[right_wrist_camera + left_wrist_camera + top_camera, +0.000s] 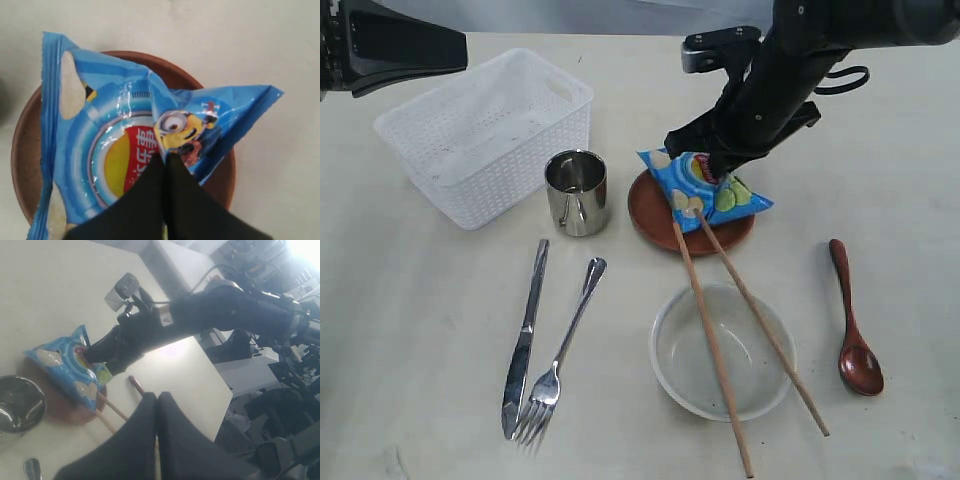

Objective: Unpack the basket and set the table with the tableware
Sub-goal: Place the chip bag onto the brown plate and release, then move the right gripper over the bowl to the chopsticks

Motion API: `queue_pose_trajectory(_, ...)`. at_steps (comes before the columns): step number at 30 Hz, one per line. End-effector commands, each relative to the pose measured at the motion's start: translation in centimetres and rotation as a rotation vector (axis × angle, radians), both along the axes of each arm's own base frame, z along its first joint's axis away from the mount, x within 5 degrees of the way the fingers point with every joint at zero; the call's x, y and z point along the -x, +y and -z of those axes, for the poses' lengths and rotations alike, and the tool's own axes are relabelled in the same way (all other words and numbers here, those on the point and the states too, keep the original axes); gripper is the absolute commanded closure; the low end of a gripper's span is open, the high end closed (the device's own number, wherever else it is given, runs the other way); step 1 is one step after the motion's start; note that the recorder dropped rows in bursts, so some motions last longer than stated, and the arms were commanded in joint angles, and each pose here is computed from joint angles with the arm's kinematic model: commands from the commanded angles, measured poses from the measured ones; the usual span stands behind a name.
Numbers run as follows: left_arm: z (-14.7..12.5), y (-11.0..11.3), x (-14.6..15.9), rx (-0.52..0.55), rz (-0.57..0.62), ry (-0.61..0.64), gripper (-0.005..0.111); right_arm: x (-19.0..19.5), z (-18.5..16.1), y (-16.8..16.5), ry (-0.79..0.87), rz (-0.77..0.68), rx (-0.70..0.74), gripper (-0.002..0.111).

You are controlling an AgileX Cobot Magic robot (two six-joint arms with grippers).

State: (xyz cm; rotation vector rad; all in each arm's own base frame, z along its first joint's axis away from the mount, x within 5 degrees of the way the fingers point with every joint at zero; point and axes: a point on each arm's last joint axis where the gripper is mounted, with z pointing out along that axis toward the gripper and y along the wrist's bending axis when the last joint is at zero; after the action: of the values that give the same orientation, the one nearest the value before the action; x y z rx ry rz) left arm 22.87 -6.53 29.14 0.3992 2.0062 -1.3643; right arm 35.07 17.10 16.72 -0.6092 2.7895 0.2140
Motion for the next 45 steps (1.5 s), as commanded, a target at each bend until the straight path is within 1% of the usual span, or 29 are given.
queue_pose_trajectory(1, -0.3, 0.0, 0.1, 0.018, -0.005, -0.011, 0.107, 0.3, 0.1, 0.3, 0.017, -0.014, 0.002, 0.108)
queue_pose_trajectory(11, -0.3, 0.0, 0.1, 0.018, -0.005, -0.011, 0.107, 0.8, 0.9, 1.7, 0.031, -0.025, 0.001, 0.108)
queue_pose_trajectory(12, -0.3, 0.0, 0.1, 0.018, -0.005, -0.011, 0.107, 0.8, 0.9, 1.7, 0.033, -0.014, -0.005, 0.106)
queue_pose_trajectory(13, -0.3, 0.0, 0.1, 0.018, -0.005, -0.011, 0.107, 0.8, 0.9, 1.7, 0.034, -0.011, -0.006, 0.101)
queue_pose_trajectory(18, -0.3, 0.0, 0.1, 0.018, -0.005, -0.011, 0.107, 0.8, 0.9, 1.7, 0.034, -0.010, -0.005, 0.068)
queue_pose_trajectory(20, -0.3, 0.0, 0.1, 0.018, -0.005, -0.011, 0.107, 0.8, 0.9, 1.7, 0.032, -0.009, -0.006, 0.064)
queue_pose_trajectory(23, -0.3, 0.0, 0.1, 0.018, -0.005, -0.011, 0.107, 0.7, 0.7, 1.7, 0.022, -0.001, -0.013, 0.065)
queue_pose_trajectory(29, -0.3, 0.0, 0.1, 0.020, -0.006, -0.011, 0.107, 0.8, -1.1, 1.7, -0.024, 0.011, -0.040, 0.065)
queue_pose_trajectory(33, -0.4, 0.0, 0.1, 0.028, -0.010, -0.012, 0.107, 1.3, -3.0, 1.4, -0.045, 0.007, -0.053, 0.065)
queue_pose_trajectory(38, -0.4, 0.0, 0.1, 0.032, -0.012, -0.012, 0.107, 2.8, -6.5, 0.8, -0.057, 0.004, -0.068, 0.065)
queue_pose_trajectory(40, -0.4, 0.0, 0.1, 0.035, -0.014, -0.012, 0.107, 4.0, -7.9, 0.3, -0.022, -0.005, -0.059, 0.065)
queue_pose_trajectory(41, -0.5, 0.0, 0.0, 0.040, -0.016, -0.013, 0.107, 5.3, -9.2, -0.3, 0.023, -0.017, -0.041, 0.065)
queue_pose_trajectory(42, -0.5, 0.0, 0.0, 0.040, -0.016, -0.013, 0.107, 6.0, -9.6, -0.5, 0.053, -0.026, -0.031, 0.064)
queue_pose_trajectory(43, -0.5, 0.0, 0.0, 0.040, -0.016, -0.017, 0.107, 7.8, -10.2, -0.8, 0.082, -0.049, -0.016, 0.064)
queue_pose_trajectory(44, -0.5, 0.0, 0.0, 0.041, -0.017, -0.022, 0.107, 8.6, -10.2, -0.9, 0.090, -0.060, -0.010, 0.062)
queue_pose_trajectory(45, -0.6, 0.0, 0.0, 0.047, -0.019, -0.030, 0.107, 11.1, -9.9, -1.1, 0.110, -0.074, -0.004, 0.057)
